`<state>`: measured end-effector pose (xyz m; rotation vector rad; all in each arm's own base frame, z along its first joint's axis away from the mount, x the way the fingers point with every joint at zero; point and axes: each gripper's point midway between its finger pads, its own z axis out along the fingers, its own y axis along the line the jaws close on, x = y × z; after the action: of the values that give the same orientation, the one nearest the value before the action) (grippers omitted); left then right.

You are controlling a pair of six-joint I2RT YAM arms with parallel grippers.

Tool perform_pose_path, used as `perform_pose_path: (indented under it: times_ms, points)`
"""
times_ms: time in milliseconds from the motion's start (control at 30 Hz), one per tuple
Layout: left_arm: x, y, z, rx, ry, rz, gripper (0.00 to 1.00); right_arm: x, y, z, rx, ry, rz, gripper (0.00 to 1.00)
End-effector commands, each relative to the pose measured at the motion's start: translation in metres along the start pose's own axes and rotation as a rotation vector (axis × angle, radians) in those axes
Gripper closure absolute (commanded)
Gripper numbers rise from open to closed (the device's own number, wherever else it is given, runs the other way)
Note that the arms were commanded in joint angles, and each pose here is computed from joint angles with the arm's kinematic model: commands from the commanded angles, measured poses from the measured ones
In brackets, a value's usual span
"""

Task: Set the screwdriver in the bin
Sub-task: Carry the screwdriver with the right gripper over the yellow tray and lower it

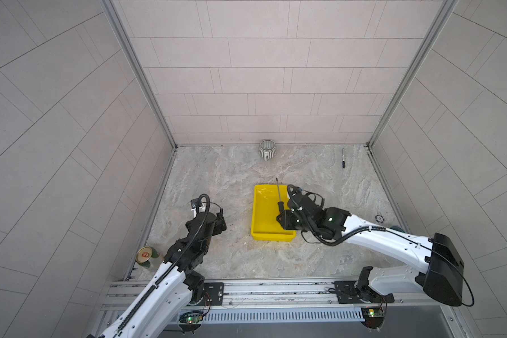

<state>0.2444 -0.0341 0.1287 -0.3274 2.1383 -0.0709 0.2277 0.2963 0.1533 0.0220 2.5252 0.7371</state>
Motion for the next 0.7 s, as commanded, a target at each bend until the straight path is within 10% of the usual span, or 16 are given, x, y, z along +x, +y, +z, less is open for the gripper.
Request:
perform_pose_path:
  times_ms: [0,667]
  points:
    - [-0.001,0.006,-0.002,-0.023,-0.015,-0.005,0.07,-0.016,0.016,0.016,-0.039,-0.107,0.174,1.0]
    - [-0.001,0.007,-0.002,-0.026,-0.024,-0.004,0.05,0.013,0.019,0.089,0.009,0.16,0.127,0.97]
